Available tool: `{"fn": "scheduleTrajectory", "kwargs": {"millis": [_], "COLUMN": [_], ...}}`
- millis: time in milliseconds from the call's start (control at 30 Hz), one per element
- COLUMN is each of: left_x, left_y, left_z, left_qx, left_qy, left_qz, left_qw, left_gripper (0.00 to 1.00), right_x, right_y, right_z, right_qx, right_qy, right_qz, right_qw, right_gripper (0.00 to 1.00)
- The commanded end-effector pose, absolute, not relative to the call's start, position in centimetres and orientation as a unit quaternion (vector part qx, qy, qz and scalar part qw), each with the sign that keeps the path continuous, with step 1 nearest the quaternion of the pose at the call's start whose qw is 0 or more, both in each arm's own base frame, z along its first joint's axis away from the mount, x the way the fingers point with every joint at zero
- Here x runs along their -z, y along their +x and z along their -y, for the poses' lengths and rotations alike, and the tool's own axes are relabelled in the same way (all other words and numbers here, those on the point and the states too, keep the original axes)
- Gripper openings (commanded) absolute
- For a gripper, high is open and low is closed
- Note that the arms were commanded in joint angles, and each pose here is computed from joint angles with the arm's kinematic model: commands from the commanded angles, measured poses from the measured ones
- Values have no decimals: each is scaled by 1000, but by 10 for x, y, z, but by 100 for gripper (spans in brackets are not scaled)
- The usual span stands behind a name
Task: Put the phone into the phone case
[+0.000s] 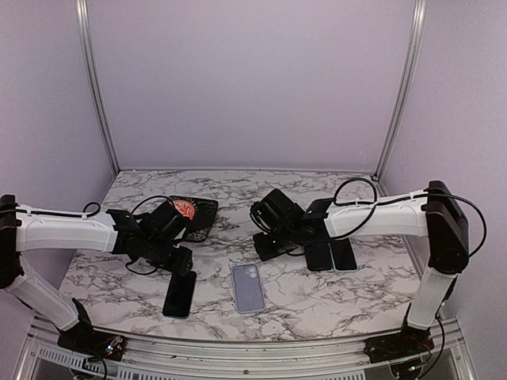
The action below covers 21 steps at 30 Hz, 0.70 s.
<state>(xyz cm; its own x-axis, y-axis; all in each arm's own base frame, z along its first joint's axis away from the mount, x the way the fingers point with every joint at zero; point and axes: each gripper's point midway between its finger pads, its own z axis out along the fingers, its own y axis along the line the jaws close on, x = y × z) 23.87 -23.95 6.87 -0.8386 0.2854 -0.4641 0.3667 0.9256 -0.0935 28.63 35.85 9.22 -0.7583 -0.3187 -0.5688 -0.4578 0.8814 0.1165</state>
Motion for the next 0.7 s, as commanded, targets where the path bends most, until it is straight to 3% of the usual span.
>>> {"fn": "scheduleTrajectory", "kwargs": {"millis": [0,100,267,400,667], "left_x": [-44,-42,-30,-15,-3], "left_y": [213,206,201,190,166], "left_z": [168,151,128,127,162], "left_qx": [3,-16,-54,-54,26], "left_qy": [81,61,46,55,103], "left_qz": [-983,-983,-985,-989,-991], "left_qw": [168,171,158,128,81], "left_gripper": [44,42,15,2,0], "right_x": [-92,-88,-85,-84,-92], "right_y": [275,272,267,267,268], "right_z": [-386,-391,-393,-389,-385], "right_qx": [-149,-151,-157,-149,-141], "right_qy": [-224,-232,-239,-240,-242], "right_qz": [-926,-925,-924,-925,-924], "right_qw": [265,260,253,254,260], "right_gripper": [9,9,8,9,9]}}
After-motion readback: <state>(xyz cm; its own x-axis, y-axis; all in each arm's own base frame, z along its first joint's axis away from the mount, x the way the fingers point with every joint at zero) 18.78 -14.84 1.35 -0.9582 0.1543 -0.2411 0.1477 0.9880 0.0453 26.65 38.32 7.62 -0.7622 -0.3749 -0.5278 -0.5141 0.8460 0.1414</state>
